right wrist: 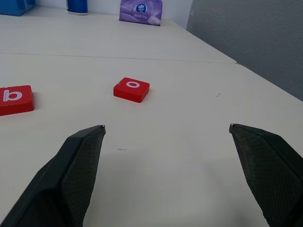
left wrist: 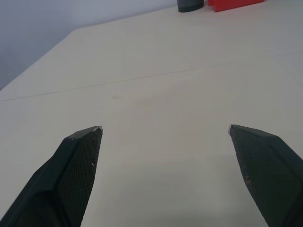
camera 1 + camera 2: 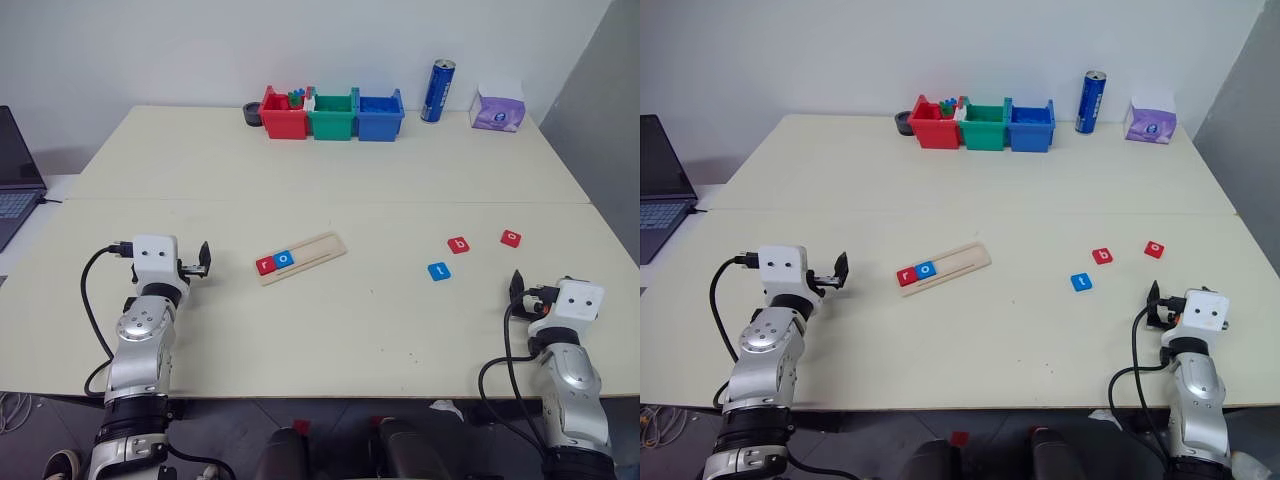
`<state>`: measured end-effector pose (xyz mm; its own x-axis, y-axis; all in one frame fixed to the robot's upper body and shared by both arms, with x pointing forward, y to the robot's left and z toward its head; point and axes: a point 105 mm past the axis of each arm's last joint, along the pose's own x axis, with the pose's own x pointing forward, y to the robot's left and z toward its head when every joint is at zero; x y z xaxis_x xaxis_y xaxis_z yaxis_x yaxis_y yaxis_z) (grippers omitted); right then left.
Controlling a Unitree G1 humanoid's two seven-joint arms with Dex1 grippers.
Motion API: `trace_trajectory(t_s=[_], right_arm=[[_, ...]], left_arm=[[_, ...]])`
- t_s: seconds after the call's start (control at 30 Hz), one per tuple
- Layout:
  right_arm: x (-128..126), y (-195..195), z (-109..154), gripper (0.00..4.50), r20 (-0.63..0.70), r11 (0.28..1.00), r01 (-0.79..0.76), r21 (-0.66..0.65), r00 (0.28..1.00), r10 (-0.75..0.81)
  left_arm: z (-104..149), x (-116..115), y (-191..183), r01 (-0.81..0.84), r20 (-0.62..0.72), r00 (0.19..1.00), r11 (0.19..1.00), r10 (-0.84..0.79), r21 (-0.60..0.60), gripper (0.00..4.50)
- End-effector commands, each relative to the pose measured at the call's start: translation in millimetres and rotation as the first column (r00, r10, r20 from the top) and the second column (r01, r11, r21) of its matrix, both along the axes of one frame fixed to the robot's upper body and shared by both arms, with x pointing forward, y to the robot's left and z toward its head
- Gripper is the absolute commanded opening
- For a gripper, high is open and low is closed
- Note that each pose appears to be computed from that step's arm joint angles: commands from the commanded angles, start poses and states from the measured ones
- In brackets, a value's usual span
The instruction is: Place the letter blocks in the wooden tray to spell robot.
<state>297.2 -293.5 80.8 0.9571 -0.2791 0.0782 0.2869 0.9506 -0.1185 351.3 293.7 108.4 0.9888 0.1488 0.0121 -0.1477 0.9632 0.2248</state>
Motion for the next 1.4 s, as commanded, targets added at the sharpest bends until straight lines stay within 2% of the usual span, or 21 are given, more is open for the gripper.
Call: trace_trajectory(t_s=[0.03,0.6,0.93,1.13,1.2,1.27,1.33,1.4], right_arm=[[2.1,0.6,15.3,4.46,0.046,1.0,-0.001,-0.026,0.999,0.003],[4.8,3.4,15.9,4.46,0.048,1.0,-0.01,-0.024,0.999,0.011],[4.2,4.7,15.0,4.46,0.049,1.0,-0.015,-0.017,0.999,0.016],[2.6,16.9,22.7,4.46,0.071,0.995,-0.097,0.008,0.993,0.096],[2.5,39.3,30.3,4.46,0.087,0.972,-0.232,0.041,0.97,0.227],[0.0,70.6,39.4,4.46,0.092,0.908,-0.412,0.082,0.91,0.404],[-7.3,105.5,49.0,4.46,0.076,0.801,-0.591,0.093,0.807,0.586],[-16.7,131.1,54.5,4.46,0.048,0.698,-0.708,0.108,0.705,0.707]], left_arm=[[18.8,1.9,0.2,0.007,0.07,0.997,1.0,-0.008,0.017,4.5],[19.4,1.5,7.0,-0.013,0.074,0.997,0.999,0.01,0.04,4.5],[24.9,-0.2,1.1,0.051,0.117,0.992,0.999,-0.052,0.01,4.5],[32.1,2.3,-8.6,0.177,0.117,0.977,0.984,-0.176,-0.003,4.5],[35.7,3.3,-19.1,0.282,0.106,0.955,0.959,-0.278,-0.033,4.5],[37.6,2.2,-32.7,0.403,0.078,0.914,0.913,-0.399,-0.06,4.5],[38.3,-0.9,-47.3,0.519,0.036,0.855,0.851,-0.518,-0.074,4.5],[39.0,-4.0,-57.8,0.598,0.001,0.8,0.796,-0.601,-0.091,4.5]])
